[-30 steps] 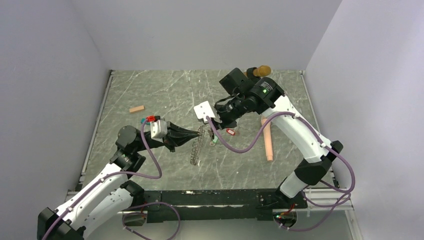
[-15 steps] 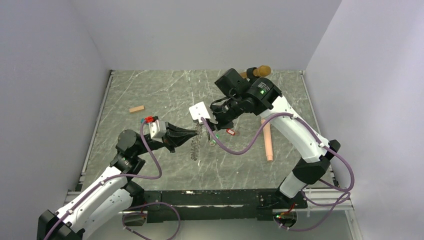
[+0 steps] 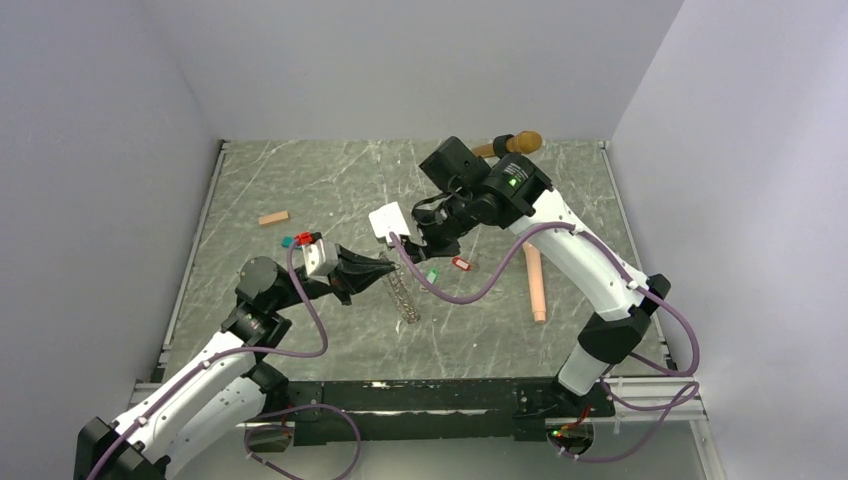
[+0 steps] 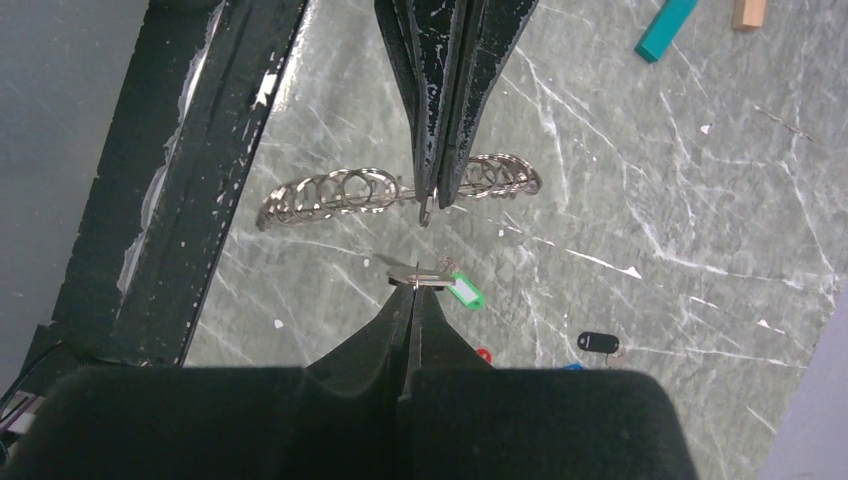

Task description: Put the keys on the keyring

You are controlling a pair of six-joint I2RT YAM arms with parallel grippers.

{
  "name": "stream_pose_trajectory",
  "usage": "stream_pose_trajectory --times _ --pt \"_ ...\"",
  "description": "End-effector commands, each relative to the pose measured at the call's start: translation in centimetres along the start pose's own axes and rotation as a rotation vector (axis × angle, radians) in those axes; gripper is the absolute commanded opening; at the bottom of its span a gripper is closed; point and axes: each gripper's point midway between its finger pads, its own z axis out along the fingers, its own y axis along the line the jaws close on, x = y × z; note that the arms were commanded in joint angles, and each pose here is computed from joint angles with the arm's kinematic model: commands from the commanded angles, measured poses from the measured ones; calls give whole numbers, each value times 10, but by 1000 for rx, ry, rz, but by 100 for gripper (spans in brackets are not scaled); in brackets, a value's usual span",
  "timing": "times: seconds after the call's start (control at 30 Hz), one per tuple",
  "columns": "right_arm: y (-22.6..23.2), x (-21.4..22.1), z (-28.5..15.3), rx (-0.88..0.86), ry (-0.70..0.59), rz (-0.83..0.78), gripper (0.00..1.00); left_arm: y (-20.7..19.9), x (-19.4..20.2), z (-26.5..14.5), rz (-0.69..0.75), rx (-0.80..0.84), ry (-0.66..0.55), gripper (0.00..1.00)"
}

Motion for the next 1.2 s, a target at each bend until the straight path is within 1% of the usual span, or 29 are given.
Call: stream_pose_trajectory --times 0.0,0.5,1.17 --pt "-5 -13 -6 40 -22 -12 0 1 -34 4 79 6 -83 0" --pt "-9 -11 2 46 1 -14 0 -2 -32 5 50 23 -104 0" --pt "-9 -19 -1 42 -28 -19 0 -6 -27 6 40 55 -88 0"
